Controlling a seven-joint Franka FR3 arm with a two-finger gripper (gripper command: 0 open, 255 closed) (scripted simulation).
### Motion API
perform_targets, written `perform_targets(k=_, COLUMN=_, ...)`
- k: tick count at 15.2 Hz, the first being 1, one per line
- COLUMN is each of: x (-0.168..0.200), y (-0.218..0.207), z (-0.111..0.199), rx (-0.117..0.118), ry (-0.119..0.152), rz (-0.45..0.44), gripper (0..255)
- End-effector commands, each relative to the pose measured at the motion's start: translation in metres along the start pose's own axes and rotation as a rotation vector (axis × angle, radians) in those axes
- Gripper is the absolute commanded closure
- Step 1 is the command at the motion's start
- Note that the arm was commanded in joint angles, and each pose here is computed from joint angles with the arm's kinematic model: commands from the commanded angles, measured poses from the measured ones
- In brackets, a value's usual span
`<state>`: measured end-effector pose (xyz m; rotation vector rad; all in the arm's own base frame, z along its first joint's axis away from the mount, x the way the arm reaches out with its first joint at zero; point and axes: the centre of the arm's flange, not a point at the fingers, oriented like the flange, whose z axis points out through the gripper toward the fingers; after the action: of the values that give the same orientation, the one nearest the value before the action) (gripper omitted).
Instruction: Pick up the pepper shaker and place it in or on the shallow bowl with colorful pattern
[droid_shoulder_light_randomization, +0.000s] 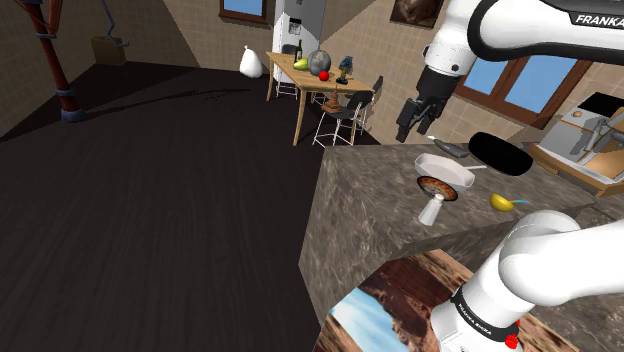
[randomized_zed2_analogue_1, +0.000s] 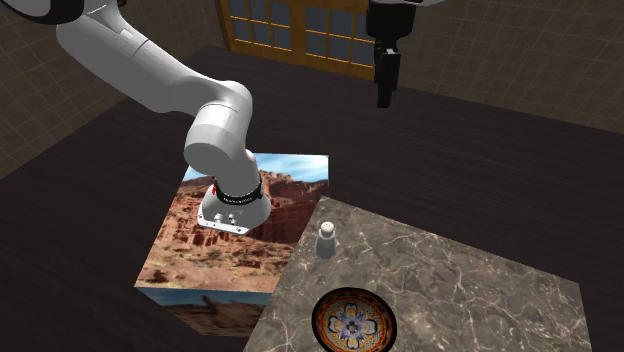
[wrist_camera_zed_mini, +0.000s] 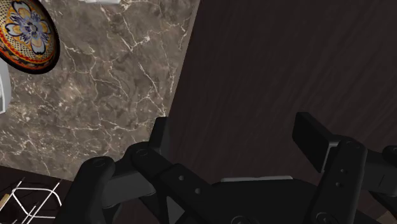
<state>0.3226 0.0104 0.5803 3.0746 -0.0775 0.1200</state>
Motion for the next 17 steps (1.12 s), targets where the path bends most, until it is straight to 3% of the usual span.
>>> perform_targets(k=1, x=0.000, y=0.000, z=0.000, rx=0.000, ry=0.000, rz=0.000, gripper=0)
perform_targets(k=17, x=-0.082, y=0.157, z=0.136, rx=0.105, ry=0.007, rz=-0.069, gripper=0)
